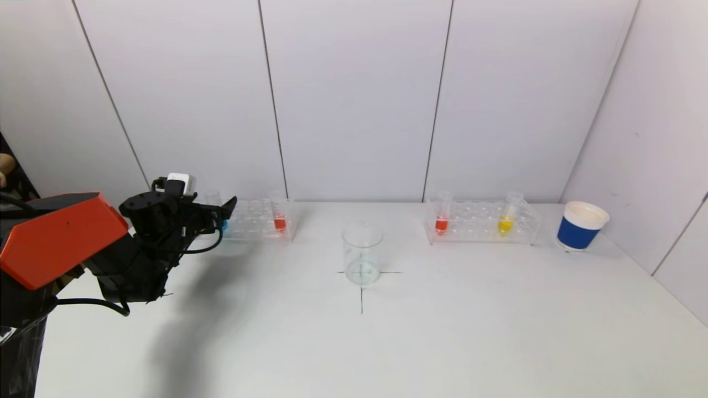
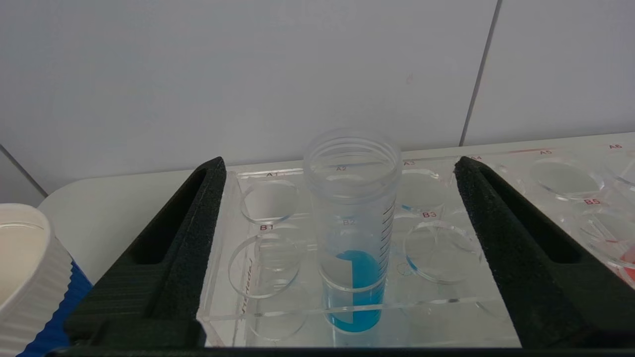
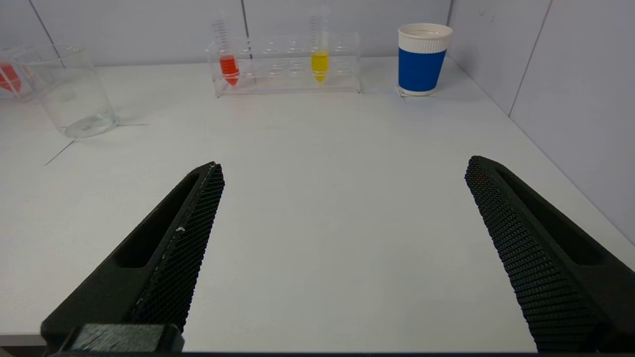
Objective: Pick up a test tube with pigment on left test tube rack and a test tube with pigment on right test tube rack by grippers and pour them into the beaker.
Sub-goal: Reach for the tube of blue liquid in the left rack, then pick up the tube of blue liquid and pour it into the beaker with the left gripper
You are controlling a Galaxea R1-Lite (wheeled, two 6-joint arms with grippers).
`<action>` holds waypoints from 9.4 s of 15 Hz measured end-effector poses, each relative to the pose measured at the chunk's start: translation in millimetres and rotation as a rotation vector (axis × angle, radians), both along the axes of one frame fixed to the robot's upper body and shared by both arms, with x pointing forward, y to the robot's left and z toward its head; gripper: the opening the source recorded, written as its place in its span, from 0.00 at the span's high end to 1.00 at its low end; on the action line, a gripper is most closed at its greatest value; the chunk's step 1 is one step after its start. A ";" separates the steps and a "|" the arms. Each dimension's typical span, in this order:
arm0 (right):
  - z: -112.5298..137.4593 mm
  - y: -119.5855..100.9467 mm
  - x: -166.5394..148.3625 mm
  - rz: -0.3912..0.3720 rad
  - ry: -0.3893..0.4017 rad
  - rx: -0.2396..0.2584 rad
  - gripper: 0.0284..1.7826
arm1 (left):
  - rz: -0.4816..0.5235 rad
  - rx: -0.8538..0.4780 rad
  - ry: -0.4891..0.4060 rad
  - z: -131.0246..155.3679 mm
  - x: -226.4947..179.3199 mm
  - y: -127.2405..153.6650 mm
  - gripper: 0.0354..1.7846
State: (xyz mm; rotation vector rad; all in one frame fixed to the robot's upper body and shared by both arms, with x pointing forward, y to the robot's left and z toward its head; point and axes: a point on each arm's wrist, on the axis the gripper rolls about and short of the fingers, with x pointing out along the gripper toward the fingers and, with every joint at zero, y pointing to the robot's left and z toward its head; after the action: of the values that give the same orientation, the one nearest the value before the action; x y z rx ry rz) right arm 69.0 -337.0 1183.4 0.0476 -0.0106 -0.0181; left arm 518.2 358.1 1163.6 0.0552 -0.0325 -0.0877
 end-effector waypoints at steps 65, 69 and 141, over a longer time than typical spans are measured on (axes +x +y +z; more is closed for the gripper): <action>0.0 0.0 0.0 0.000 0.000 0.000 0.01 | -0.375 0.140 -0.054 206.8 -47.5 -150.4 0.77; 0.0 0.0 0.0 0.000 0.000 0.000 0.01 | -0.569 0.177 0.009 194.6 -50.3 -173.3 0.77; 0.0 0.0 0.0 0.000 0.000 0.000 0.01 | -0.918 1.289 -0.684 83.7 -17.0 -212.1 0.77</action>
State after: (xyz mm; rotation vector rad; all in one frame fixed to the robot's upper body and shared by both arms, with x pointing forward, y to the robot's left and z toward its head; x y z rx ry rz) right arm 69.0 -337.0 1183.4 0.0471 -0.0107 -0.0185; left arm 501.3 146.0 1247.3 1.3644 -0.6869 -0.9990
